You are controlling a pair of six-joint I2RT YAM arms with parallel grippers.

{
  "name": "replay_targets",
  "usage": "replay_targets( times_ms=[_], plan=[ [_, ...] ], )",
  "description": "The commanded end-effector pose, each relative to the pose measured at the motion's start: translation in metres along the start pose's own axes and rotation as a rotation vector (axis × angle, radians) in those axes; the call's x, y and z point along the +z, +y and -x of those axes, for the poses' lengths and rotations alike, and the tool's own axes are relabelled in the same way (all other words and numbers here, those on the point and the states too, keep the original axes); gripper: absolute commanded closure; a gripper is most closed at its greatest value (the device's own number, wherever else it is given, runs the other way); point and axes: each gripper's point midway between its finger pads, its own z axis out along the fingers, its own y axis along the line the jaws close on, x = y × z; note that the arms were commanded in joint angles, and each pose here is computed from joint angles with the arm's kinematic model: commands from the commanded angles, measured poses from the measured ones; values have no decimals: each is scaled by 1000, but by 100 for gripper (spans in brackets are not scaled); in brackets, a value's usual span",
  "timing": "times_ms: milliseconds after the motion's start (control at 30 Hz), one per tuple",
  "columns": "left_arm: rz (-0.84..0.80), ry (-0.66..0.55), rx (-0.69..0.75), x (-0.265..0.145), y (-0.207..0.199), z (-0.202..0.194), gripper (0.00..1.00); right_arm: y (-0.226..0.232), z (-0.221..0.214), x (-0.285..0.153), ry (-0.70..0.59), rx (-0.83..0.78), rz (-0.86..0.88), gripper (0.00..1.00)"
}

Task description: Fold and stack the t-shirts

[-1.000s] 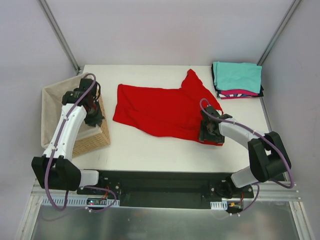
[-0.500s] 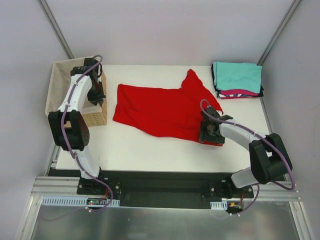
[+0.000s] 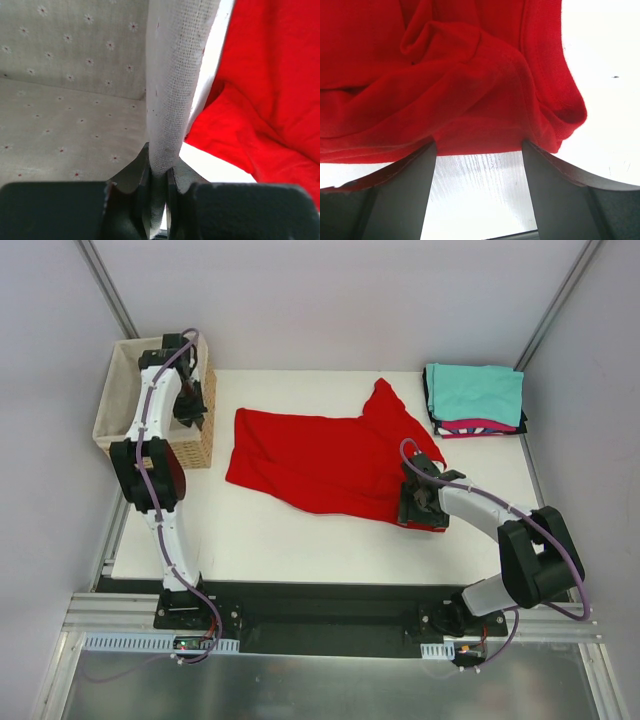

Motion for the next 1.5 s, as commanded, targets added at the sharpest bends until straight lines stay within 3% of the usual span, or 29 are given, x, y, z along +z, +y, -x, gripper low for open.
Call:
replay_targets(
  times_ms=[0, 400, 667, 733, 767, 800, 833, 1000, 1100, 1300, 1467],
  plan=[
    [187, -102, -263, 40, 89, 46, 100, 3, 2, -6, -16, -8, 23, 27],
    [187, -118, -428, 52, 138, 64, 100, 3, 1, -6, -17, -11, 26, 27],
    [86, -176, -448, 52, 128, 90, 100, 3, 1, -6, -18, -9, 26, 27],
    [78, -185, -460, 50, 127, 93, 77, 2, 2, -6, -22, -10, 26, 27],
    [85, -190, -467, 47, 128, 93, 56, 2, 2, -6, -21, -9, 24, 27],
    [89, -192, -470, 46, 130, 93, 21, 2, 1, -6, -24, -11, 26, 27],
    [92, -194, -473, 46, 130, 94, 1, 2, 1, -6, -24, -8, 25, 27],
    [102, -226, -497, 28, 133, 98, 1, 2, 1, -6, -25, -14, 25, 27],
    [50, -281, -517, -1, 125, 107, 1, 3, 3, -6, -30, -16, 20, 27],
    [-94, -469, -494, -103, 87, 124, 1, 4, 4, -7, -35, -23, 15, 27],
    [-248, -626, -335, -193, 16, 124, 1, 4, 2, -8, -40, -31, 14, 27]
  ],
)
